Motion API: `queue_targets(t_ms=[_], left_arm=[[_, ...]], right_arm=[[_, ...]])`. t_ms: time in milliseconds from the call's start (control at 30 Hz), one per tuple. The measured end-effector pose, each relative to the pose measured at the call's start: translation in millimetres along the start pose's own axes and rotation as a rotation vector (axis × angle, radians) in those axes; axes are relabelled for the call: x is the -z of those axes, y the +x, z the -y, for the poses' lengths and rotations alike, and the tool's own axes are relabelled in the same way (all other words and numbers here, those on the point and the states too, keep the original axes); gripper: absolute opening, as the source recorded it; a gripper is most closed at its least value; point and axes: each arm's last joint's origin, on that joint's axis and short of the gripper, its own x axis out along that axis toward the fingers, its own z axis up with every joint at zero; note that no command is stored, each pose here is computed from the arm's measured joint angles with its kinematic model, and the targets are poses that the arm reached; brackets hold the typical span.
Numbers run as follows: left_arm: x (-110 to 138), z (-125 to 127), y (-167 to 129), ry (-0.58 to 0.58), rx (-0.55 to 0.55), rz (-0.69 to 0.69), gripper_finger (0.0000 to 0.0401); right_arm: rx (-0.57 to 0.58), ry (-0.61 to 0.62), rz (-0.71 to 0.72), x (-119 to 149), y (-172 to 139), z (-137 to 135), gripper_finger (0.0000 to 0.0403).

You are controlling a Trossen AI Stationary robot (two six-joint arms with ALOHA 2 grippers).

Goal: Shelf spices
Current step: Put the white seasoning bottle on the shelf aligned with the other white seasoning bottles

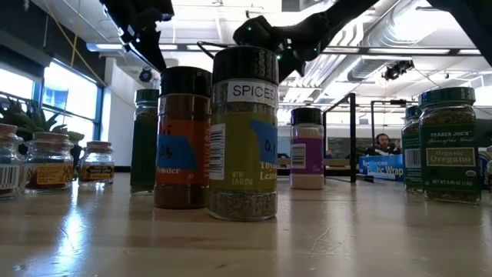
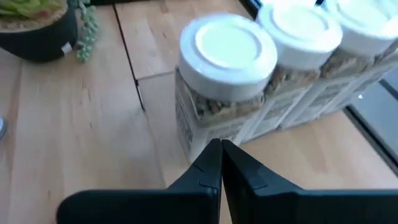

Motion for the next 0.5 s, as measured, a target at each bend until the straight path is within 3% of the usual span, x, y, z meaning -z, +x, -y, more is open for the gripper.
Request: queue_targets(t_ms=[500], left_arm=[[0.2, 0.2, 0.1, 0.0, 0.007, -0.003, 0.0]], right_arm=[[-0.004, 0.005, 0.036, 0.3, 6.2, -1.1, 0.0004]])
